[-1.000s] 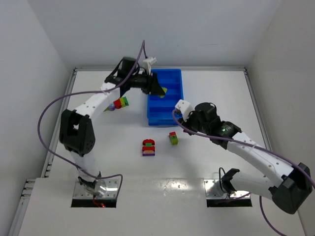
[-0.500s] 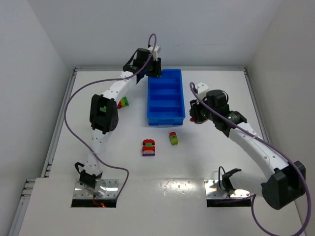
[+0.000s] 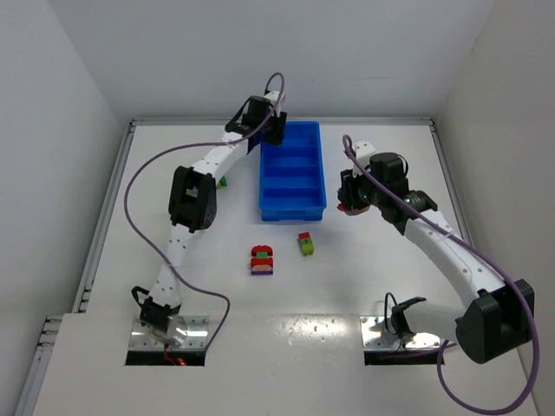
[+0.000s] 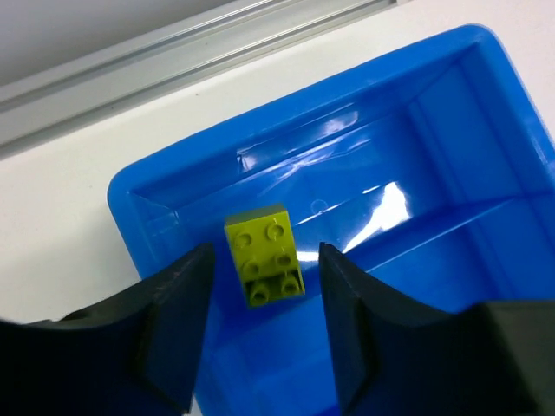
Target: Sort the legos into containers by color
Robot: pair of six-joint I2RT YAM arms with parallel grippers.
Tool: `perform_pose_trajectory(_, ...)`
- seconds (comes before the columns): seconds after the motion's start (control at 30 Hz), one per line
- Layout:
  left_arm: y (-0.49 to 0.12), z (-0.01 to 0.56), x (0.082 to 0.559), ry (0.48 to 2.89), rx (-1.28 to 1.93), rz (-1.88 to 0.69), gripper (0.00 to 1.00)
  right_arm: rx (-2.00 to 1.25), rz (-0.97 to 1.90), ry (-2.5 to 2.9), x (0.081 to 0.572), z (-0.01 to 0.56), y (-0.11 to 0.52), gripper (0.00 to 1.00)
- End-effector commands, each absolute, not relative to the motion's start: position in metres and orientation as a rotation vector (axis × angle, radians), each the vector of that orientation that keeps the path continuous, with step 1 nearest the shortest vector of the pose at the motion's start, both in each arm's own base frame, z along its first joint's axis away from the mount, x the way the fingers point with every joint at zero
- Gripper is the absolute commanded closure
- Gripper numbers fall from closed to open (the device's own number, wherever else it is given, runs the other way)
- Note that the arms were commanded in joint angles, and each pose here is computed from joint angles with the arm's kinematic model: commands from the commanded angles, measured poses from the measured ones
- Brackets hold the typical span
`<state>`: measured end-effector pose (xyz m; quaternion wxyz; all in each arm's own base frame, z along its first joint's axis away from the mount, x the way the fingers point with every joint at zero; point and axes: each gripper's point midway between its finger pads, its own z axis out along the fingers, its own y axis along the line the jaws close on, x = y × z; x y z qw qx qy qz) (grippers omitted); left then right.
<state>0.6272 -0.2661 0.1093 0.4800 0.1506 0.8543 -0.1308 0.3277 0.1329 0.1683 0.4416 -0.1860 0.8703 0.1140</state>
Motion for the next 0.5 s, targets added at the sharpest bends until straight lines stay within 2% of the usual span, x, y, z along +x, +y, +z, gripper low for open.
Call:
perform_pose_trajectory(0.0,-0.277,0.134,0.639,1.993,0.358,-0.307,0.40,-0.431,0.311,2.095,0.341,0.192,0.137,1.00)
perform_pose_trajectory(0.17,-0.277,0.132,0.642,1.981,0.350,-0.270,0.24,-0.437,0.320,2.104,0.341,0.189,0.139,1.00)
perform_pose_trajectory(0.27,-0.278,0.147,0.644,1.950,0.318,-0.281,0.24,-0.446,0.338,2.093,0.341,0.193,0.142,1.00)
perform_pose_trajectory(0.3,-0.279,0.149,0.641,1.957,0.326,-0.339,0.24,-0.456,0.358,2.082,0.341,0.198,0.145,1.00)
perform_pose_trajectory(0.37,-0.279,0.191,0.636,1.898,0.296,-0.468,0.24,-0.485,0.391,2.063,0.340,0.200,0.151,1.00)
perform_pose_trajectory(0.43,-0.293,0.209,0.613,1.875,0.380,-0.660,0.24,-0.499,0.418,2.049,0.340,0.203,0.155,1.00)
perform_pose_trajectory(0.47,-0.301,0.242,0.596,1.829,0.401,-0.756,0.24,-0.524,0.440,2.042,0.338,0.204,0.159,1.00)
